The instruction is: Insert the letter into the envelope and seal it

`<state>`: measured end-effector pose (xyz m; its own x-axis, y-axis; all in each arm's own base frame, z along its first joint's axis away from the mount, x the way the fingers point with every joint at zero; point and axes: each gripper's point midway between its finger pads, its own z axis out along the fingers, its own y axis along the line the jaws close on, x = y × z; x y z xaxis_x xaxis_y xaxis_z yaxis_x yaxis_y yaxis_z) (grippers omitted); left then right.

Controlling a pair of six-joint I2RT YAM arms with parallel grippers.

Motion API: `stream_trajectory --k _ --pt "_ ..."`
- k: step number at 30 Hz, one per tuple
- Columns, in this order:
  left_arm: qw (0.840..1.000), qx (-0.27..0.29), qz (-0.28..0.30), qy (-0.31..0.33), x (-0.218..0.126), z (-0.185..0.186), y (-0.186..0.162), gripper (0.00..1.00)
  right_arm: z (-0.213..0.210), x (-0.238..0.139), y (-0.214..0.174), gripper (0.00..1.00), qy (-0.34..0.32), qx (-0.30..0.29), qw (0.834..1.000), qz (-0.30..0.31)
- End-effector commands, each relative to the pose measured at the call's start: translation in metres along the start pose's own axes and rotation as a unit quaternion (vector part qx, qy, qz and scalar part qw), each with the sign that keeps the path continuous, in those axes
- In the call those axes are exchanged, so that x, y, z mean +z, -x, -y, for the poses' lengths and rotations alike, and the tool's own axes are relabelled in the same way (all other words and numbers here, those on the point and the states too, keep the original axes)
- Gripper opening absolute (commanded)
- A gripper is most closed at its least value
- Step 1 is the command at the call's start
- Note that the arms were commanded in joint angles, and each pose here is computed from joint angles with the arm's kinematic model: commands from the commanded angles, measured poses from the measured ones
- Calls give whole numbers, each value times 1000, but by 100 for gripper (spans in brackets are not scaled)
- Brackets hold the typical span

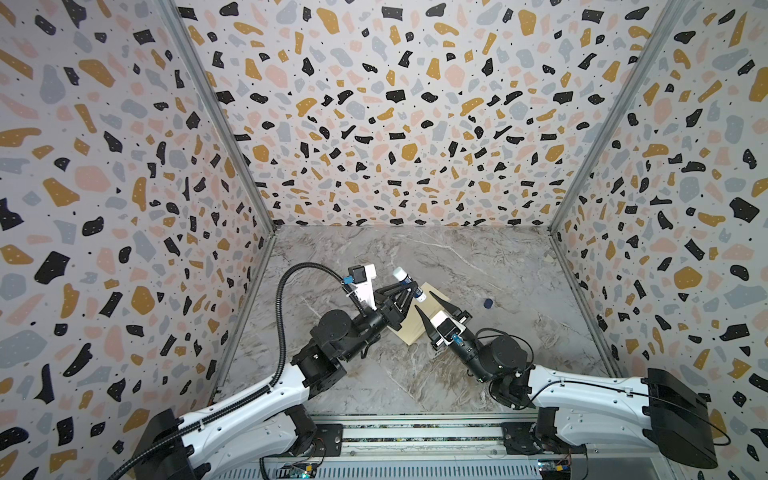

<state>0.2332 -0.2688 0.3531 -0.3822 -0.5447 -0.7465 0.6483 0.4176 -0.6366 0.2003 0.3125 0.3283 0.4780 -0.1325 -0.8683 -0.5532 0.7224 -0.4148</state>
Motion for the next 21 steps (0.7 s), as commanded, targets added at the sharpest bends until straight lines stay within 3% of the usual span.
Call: stream_trajectory --k 1,15,21 --pt "999 -4 29 -22 -1 13 16 0 14 6 28 40 -25 17 999 34" --pt "999 -7 26 -27 -2 14 14 0 9 13 23 32 -21 17 999 21" --pt "999 -7 24 -28 -2 14 14 0 7 14 23 18 -14 20 999 21"
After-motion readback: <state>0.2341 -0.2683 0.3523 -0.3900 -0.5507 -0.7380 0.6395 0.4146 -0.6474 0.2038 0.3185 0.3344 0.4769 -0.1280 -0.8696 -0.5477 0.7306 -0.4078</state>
